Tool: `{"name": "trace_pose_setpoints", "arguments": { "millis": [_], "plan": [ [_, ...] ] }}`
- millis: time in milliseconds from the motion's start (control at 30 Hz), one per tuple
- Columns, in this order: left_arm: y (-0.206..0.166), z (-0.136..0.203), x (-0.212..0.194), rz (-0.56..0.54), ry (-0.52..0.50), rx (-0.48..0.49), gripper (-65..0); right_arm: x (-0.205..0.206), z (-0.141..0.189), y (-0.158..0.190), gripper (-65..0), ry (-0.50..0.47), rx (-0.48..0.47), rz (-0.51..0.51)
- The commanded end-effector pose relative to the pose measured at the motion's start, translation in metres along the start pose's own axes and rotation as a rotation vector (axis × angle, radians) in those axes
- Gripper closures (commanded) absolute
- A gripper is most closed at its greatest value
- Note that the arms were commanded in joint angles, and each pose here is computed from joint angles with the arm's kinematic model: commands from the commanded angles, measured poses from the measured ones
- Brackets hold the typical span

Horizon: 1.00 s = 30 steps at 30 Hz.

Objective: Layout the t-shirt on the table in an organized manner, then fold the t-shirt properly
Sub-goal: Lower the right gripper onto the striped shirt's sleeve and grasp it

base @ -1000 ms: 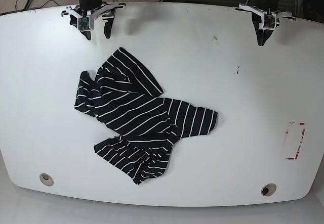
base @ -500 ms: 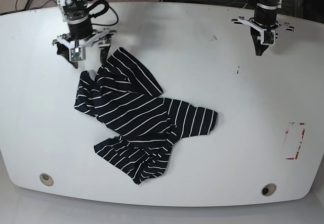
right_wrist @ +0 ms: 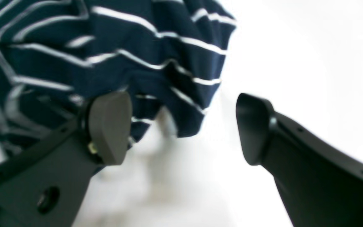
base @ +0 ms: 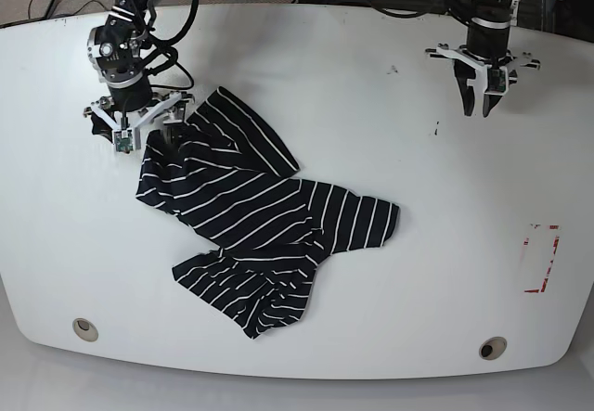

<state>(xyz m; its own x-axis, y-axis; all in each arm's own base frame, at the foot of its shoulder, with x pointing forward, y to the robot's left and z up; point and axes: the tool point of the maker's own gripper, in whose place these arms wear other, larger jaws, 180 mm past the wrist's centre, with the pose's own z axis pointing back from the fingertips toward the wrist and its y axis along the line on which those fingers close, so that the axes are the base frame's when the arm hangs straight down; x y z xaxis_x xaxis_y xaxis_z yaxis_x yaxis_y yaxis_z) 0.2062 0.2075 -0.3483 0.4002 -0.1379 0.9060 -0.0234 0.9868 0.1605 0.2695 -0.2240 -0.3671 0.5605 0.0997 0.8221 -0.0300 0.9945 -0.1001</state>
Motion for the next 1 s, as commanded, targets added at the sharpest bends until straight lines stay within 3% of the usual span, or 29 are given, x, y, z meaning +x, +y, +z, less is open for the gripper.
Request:
{"name": "trace_pose_setpoints", "arguments": {
  "millis": [0, 533, 967],
  "plan": [
    [0.001, 0.003, 0.009, 0.02, -0.034, 0.004, -21.1, 0.005, -0.004, -0.003, -49.6, -0.023, 0.006, 0.0],
    [0.001, -0.005, 0.022, 0.043, -0.074, 0.004, -23.2, -0.007, -0.034, 0.001, -48.2, 0.023, 0.035, -0.056],
    [0.002, -0.014, 0.035, 0.047, -0.115, 0.006, -23.3, -0.009, -0.042, 0.002, -6.3, 0.031, 0.043, -0.075]
  ]
}}
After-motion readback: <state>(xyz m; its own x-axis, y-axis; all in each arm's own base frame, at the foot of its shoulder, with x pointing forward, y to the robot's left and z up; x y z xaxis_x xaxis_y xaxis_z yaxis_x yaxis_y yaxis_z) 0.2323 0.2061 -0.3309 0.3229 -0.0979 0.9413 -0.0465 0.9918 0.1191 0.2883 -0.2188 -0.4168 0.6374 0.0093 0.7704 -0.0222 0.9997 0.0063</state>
